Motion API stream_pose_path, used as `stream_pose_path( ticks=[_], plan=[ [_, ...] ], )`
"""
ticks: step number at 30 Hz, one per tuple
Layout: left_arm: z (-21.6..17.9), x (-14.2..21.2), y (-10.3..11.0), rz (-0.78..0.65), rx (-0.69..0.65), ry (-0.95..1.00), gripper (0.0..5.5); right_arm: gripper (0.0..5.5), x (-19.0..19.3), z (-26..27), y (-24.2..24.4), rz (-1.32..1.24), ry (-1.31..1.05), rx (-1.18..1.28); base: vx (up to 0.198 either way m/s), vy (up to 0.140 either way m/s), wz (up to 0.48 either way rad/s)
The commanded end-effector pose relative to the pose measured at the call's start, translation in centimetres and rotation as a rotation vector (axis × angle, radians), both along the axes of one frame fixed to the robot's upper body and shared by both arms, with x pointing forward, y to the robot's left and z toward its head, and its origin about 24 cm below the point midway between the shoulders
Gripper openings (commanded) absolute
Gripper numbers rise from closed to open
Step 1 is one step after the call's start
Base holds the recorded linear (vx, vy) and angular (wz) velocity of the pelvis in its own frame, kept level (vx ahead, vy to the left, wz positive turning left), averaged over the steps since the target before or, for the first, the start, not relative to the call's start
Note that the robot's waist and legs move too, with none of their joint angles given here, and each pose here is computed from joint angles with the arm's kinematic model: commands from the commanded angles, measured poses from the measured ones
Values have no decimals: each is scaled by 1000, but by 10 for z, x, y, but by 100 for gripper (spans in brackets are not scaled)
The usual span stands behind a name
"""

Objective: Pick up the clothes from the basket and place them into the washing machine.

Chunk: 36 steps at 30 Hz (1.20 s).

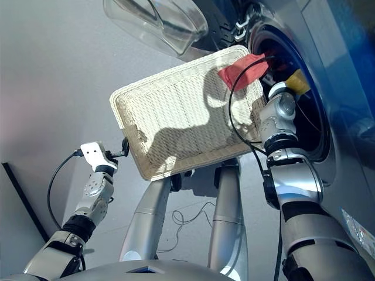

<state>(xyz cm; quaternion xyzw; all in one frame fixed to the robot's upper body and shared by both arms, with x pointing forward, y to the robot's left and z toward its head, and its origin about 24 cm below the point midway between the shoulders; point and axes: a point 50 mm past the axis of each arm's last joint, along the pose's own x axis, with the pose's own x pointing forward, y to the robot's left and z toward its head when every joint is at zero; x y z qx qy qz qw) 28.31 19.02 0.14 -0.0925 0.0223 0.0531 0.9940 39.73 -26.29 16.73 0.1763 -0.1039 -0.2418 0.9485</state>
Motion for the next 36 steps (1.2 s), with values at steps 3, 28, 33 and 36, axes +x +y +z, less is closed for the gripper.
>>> stream_pose_path(
  ticks=[3,28,33,36],
  plan=[
    [13,-5,32,88,48,-62,550,550,2,32,-9,-54,-101,32,0,0,0],
    [21,-2,36,135,29,-85,550,0,-9,127,-17,-148,-473,224,0,8,-1],
    [18,-2,36,155,15,-80,550,0,-53,184,-40,-260,-811,179,-4,60,-76],
    [15,-3,35,168,11,-76,550,0,-90,199,-57,-370,-1048,236,-2,28,-120]
  ],
)
